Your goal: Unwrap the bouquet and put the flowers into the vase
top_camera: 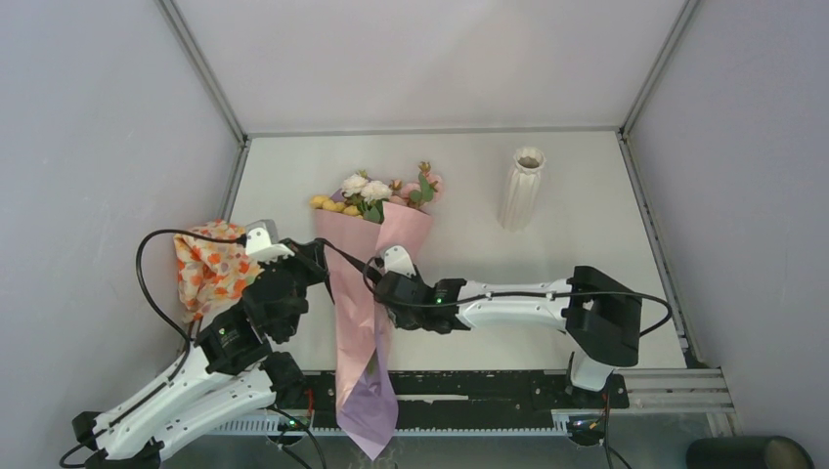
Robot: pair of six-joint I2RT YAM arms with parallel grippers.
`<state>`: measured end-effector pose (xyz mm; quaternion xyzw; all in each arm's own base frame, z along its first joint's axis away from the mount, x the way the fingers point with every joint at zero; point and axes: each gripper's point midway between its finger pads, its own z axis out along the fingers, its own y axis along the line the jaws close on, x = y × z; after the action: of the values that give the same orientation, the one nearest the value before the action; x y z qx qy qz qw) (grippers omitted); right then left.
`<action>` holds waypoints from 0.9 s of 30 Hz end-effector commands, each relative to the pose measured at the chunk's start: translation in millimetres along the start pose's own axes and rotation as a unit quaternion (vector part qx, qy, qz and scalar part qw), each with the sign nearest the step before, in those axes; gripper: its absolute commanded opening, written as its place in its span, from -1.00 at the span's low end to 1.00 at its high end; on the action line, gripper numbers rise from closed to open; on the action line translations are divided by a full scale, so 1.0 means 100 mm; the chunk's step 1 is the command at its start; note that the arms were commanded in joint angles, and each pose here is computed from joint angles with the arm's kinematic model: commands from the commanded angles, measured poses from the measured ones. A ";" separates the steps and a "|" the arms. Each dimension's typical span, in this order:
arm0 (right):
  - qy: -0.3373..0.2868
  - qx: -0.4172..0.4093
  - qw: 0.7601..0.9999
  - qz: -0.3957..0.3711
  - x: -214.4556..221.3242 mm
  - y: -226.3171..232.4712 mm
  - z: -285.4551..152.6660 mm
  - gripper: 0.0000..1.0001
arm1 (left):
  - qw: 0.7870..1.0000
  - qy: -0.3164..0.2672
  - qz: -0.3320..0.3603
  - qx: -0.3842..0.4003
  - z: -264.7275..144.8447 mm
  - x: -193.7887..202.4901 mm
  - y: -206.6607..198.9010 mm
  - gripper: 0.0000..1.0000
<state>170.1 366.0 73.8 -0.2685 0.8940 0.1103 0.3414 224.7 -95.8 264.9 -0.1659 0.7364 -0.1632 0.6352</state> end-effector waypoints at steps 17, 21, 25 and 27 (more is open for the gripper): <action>-0.129 0.126 0.983 0.036 -1.23 -1.04 -0.63 -1.00 | 0.999 -0.031 -0.022 -0.024 -0.04 -0.16 0.14 -0.87; -0.172 0.134 0.974 0.059 -1.43 -1.27 -1.02 -1.00 | 0.999 -0.029 -0.016 -0.035 -0.01 -0.09 0.20 -0.87; -0.222 0.124 0.964 0.081 -1.61 -1.43 -1.47 -1.00 | 0.999 -0.025 -0.010 -0.041 0.02 -0.03 0.21 -0.87; -0.243 0.118 0.959 0.091 -1.67 -1.50 -1.67 -0.99 | 0.999 -0.024 -0.009 -0.042 0.03 -0.02 0.21 -0.87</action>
<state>263.6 279.7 255.7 -0.1403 0.8376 0.0990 0.5187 222.9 -87.9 258.2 -0.1790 0.7342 -0.1587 0.6354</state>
